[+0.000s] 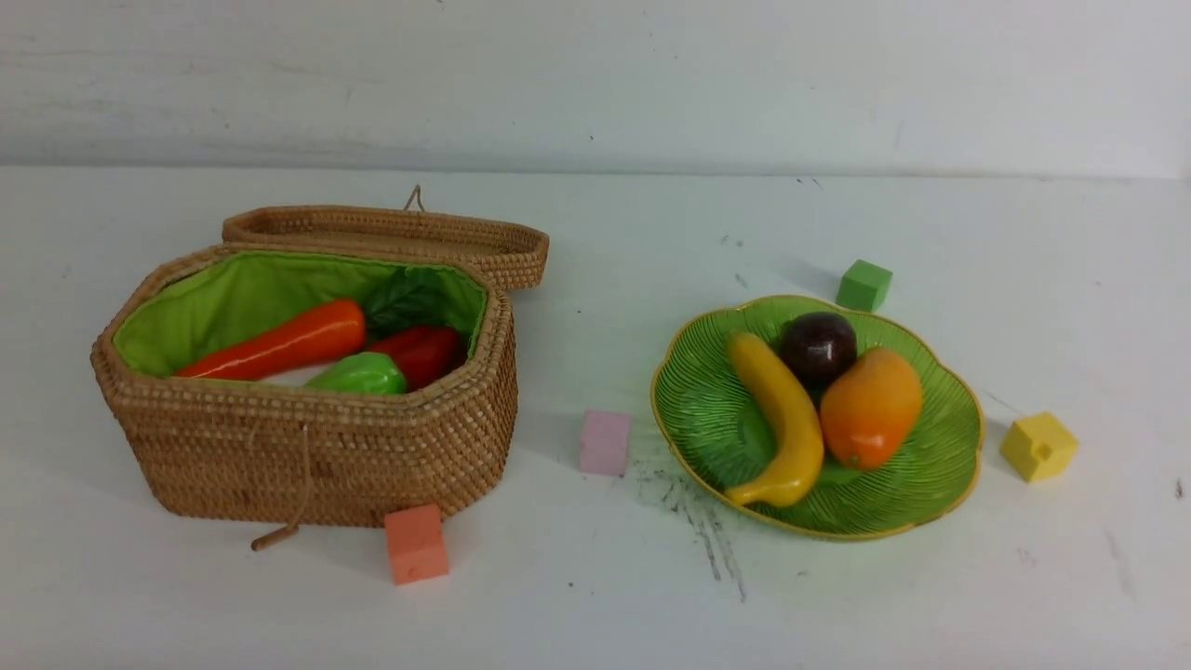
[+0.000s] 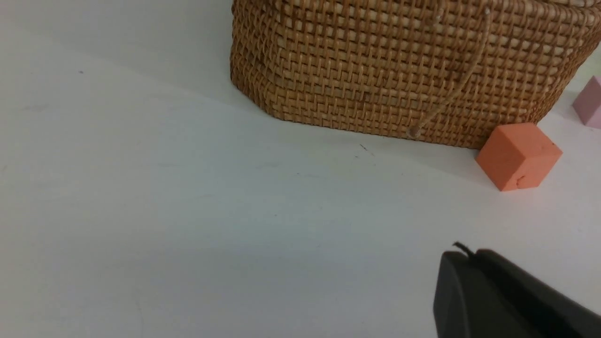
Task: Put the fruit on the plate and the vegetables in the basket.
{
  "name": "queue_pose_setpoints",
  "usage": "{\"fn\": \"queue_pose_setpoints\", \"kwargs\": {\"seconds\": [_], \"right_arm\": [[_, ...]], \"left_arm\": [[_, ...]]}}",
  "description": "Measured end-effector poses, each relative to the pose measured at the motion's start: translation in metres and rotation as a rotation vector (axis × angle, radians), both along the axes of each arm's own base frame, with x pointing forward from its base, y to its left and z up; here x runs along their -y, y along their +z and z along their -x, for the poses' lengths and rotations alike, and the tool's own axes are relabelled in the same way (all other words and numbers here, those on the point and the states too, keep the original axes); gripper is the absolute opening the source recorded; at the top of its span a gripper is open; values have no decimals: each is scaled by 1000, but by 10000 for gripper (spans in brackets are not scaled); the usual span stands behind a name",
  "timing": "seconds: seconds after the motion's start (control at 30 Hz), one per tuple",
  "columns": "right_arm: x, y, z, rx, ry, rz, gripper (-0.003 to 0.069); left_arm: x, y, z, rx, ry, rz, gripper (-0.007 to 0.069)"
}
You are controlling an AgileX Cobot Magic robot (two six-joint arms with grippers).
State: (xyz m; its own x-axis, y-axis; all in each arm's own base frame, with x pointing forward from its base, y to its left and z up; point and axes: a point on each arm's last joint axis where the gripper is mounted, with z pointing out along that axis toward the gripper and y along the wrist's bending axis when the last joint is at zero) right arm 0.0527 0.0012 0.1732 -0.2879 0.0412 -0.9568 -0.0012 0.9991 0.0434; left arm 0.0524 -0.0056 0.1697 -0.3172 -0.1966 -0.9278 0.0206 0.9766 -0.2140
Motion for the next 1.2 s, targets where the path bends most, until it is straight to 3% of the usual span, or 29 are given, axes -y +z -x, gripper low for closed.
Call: {"fn": "queue_pose_setpoints", "kwargs": {"seconds": [1.2], "right_arm": [[0,0,0,0,1,3,72]], "left_arm": [[0,0,0,2,1,1,-12]]}}
